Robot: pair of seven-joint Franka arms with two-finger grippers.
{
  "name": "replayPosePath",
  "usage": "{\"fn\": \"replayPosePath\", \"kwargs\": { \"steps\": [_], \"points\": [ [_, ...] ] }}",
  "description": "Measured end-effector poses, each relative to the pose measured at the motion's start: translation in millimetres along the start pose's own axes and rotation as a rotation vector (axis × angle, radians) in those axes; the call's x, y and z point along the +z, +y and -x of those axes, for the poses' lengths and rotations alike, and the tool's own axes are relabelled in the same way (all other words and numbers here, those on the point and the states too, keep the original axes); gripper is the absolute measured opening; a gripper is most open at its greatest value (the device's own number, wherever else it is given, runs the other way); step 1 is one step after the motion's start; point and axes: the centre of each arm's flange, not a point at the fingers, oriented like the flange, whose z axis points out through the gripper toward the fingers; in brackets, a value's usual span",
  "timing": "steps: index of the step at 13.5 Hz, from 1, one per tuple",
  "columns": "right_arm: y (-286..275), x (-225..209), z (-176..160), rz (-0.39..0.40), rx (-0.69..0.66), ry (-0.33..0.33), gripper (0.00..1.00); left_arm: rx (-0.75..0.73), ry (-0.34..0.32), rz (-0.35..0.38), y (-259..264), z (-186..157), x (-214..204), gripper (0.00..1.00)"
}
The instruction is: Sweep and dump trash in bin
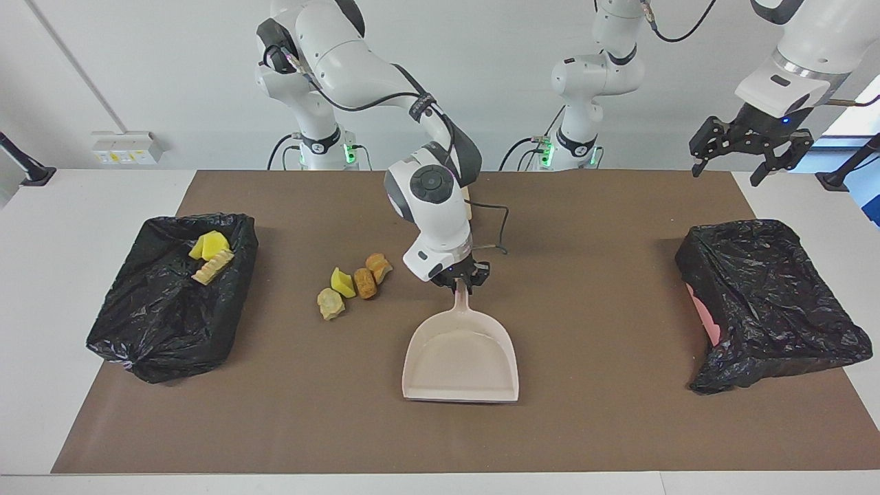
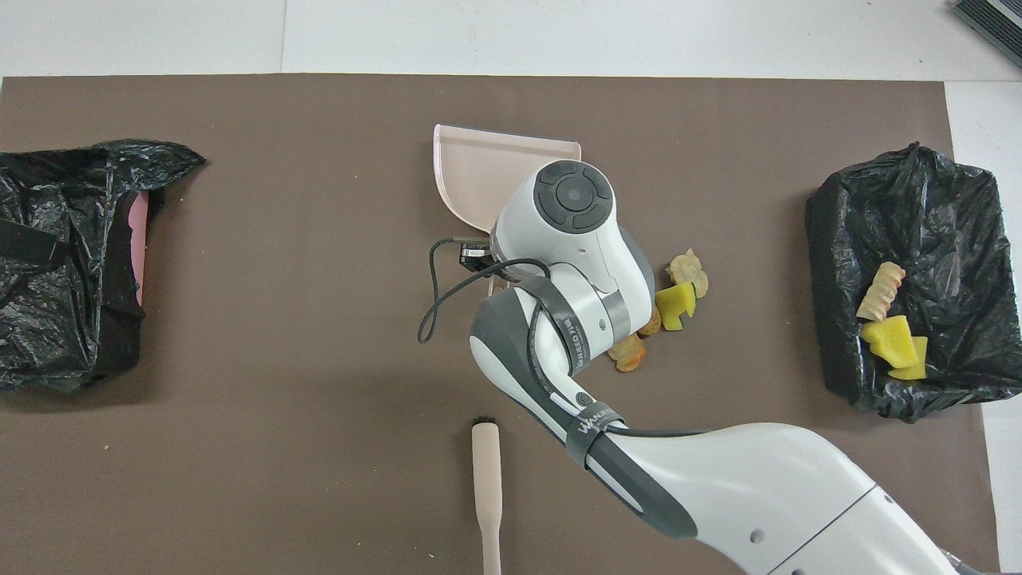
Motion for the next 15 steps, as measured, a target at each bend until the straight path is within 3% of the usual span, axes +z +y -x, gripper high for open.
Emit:
{"fn": "replayPosePath", "kwargs": {
  "steps": [3, 5, 7, 9, 10, 15],
  "points": [
    [4.9, -78.5, 27.0, 0.05, -0.019, -0.042, 0.99, 0.001, -0.008, 0.002, 1.3, 1.4, 0.6, 1.0],
    [1.6, -130.6, 84.3, 0.058, -0.045, -0.103, 1.0, 0.006, -0.015, 0.004, 4.6, 2.6, 1.3, 1.0],
    [-16.3, -145.3, 168.8, 0.078, -0.115, -0.144, 1.0, 0.0, -0.002, 0.0, 6.0, 1.9, -0.6, 1.0],
    [-31.0, -129.4, 257.0, 0.099, -0.17, -0.202, 1.0, -0.015, 0.021, -0.006, 8.8, -1.5, -2.5, 1.0],
    [-28.9, -117.2, 285.9, 0.108, -0.187, -0.216, 1.0, -0.01, 0.027, -0.006, 13.7, -3.6, -2.9, 1.0],
    [3.4, -16.8, 349.9, 0.136, -0.195, -0.198, 1.0, -0.005, 0.122, -0.002, 102.5, -50.1, 17.6, 1.0]
  ]
}}
